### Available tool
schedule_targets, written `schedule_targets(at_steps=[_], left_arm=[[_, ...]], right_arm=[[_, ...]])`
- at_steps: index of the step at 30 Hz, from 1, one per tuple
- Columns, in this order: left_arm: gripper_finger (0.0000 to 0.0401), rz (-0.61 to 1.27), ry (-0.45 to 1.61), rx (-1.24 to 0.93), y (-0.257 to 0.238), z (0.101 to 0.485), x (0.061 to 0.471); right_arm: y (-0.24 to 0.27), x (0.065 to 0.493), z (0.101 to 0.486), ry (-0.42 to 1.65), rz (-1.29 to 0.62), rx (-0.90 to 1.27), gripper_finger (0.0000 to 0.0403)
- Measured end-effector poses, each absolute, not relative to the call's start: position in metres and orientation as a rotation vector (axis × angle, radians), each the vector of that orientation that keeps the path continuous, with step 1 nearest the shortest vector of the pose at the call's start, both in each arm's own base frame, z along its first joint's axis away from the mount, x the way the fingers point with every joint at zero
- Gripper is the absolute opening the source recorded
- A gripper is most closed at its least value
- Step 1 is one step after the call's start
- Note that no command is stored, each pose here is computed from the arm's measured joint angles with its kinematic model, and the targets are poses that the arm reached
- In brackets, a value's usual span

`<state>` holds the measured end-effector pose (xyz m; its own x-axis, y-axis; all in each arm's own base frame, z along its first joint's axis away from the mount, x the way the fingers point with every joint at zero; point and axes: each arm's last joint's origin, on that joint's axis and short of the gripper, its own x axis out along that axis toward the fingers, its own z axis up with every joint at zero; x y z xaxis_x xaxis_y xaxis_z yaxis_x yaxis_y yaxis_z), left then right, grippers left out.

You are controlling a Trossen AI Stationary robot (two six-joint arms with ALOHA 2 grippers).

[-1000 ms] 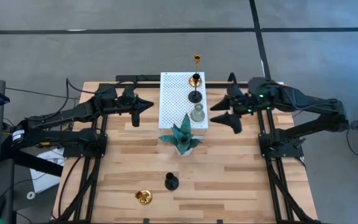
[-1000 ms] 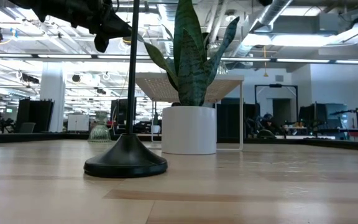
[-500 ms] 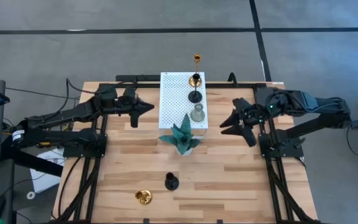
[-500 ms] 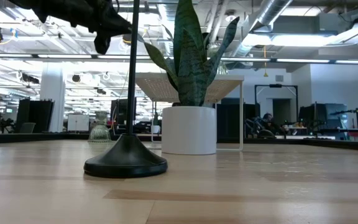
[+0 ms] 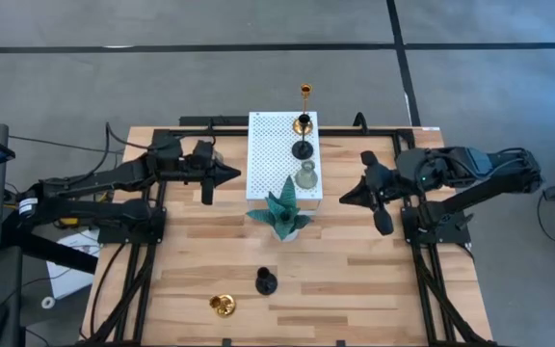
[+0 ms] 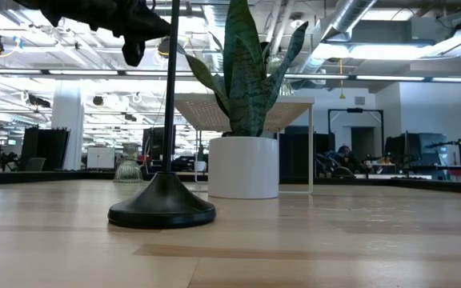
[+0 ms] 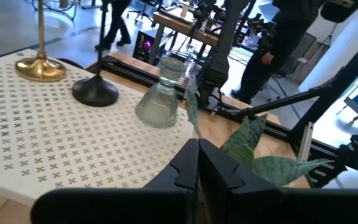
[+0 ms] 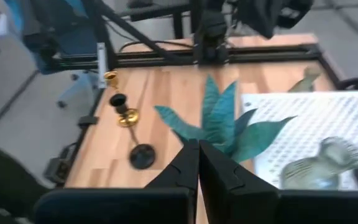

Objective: Pick & Place candle stick holders
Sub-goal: Put the gold candle holder on the shelf aligned with the other gold candle holder

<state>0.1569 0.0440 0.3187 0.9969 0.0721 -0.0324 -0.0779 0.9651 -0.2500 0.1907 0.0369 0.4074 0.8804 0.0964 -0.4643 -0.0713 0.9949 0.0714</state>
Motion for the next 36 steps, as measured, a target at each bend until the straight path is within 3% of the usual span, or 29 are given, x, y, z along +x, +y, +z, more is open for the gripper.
schedule_targets(at_steps=[7,20,26,36], left_arm=[[0.0005,0.065,0.008,-0.209,0.039,0.321,0.154],[0.0004,0.141,-0.214,-0.124,0.027,0.346,0.104],[0.0004,0.141,-0.216,-0.124,0.026,0.347,0.103],[0.0004,0.23,-0.094,-0.148,0.029,0.334,0.104]], right_arm=[[0.038,0.188,0.408,0.472,0.04,-0.023,0.0001],[0.024,0.144,0.428,0.315,-0.059,-0.098,0.0],[0.022,0.136,0.407,0.196,-0.069,-0.087,0.0],[0.025,0.142,0.339,0.039,0.023,0.073,0.0]])
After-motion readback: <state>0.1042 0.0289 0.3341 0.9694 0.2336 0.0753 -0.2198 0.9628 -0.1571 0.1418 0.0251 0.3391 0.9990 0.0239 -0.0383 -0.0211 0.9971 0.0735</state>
